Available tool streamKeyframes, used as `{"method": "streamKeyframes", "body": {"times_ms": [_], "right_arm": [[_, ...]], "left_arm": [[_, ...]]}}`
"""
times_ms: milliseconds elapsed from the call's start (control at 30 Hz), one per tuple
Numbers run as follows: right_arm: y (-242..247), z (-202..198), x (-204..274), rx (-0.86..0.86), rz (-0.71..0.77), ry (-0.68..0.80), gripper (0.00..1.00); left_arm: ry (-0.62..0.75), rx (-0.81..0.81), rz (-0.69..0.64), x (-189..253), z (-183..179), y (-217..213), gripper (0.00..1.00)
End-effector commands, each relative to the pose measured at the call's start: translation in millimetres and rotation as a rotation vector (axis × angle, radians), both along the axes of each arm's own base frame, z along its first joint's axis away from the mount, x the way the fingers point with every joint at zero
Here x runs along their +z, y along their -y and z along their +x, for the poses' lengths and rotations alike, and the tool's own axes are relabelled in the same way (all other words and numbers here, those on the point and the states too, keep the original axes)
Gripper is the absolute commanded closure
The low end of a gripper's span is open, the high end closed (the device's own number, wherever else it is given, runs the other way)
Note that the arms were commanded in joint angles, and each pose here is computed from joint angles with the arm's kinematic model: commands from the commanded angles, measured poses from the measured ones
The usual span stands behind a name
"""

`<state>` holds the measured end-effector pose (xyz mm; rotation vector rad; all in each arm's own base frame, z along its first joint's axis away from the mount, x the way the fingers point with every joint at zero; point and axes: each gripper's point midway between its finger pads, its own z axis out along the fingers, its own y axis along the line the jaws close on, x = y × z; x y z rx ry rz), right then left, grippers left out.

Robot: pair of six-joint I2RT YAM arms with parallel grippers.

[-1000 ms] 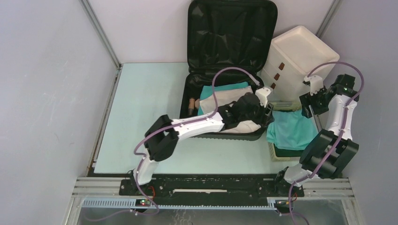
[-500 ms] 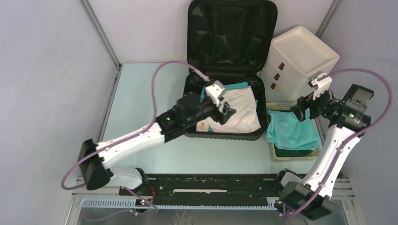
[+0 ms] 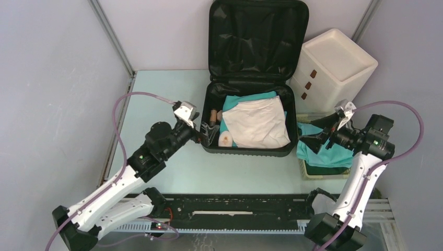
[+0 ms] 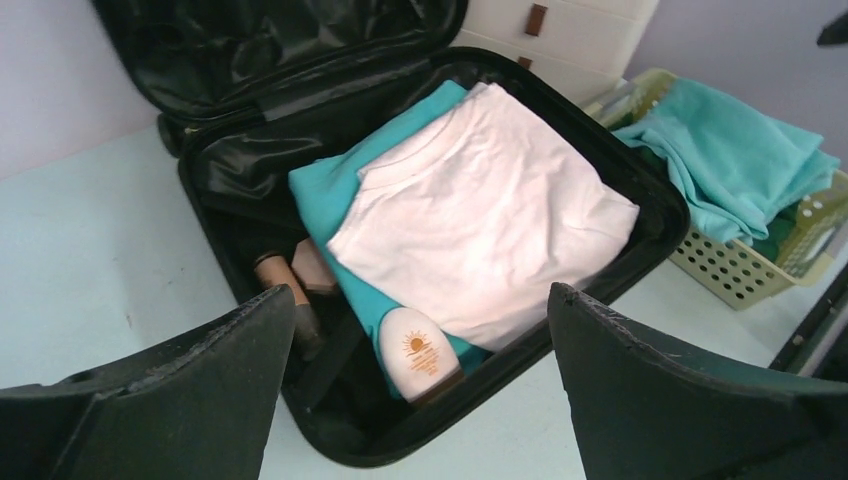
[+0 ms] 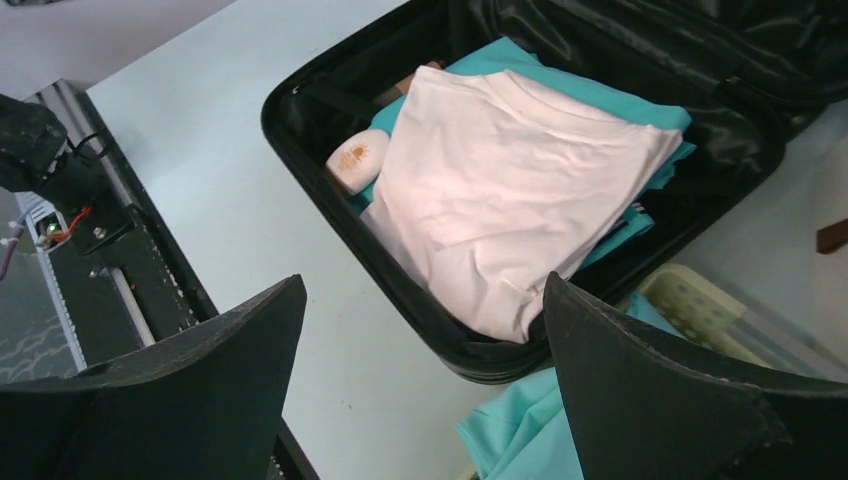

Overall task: Open, take out, and arrange the luggage
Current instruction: Place the clothes in the bin, then pick up the clothes from the opened luggage.

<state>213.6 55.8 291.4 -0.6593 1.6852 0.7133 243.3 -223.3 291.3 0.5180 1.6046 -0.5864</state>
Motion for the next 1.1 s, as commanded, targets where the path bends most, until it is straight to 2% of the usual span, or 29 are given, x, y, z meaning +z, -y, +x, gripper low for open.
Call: {"method": "streamKeyframes", "body": {"times_ms": [0, 233, 467, 567, 700, 967, 1067], "right_arm": [[-12, -7, 5, 0.057, 0.058, 0.101, 0.01], [-9, -5, -26, 0.04, 0.118, 0.07, 0.0], [0, 3, -44, -0.018, 0.034, 0.029, 0.0], [0, 3, -47, -0.021, 0.018, 0.022, 0.0], [-1, 2, -48, -0.014, 0.011, 0.024, 0.0], [3, 5, -54, -0.035, 0.005, 0.003, 0.0], [5, 7, -58, -0.038, 0.007, -0.008, 0.0]], "left_arm": [[-0.058, 0.059, -0.041, -8, 5, -19, 0.0], [-0.196, 0.064, -0.17, -15, 21, -29, 0.0], [-0.368, 0.037, -0.327, -32, 37, -24, 0.0], [-0.428, 0.044, -0.347, -44, 44, -21, 0.0], [-0.428, 0.071, -0.338, -48, 54, -22, 0.0], [-0.446, 0.175, -0.171, -69, 74, -37, 0.0], [-0.436, 0.205, -0.149, -75, 75, -44, 0.0]]}}
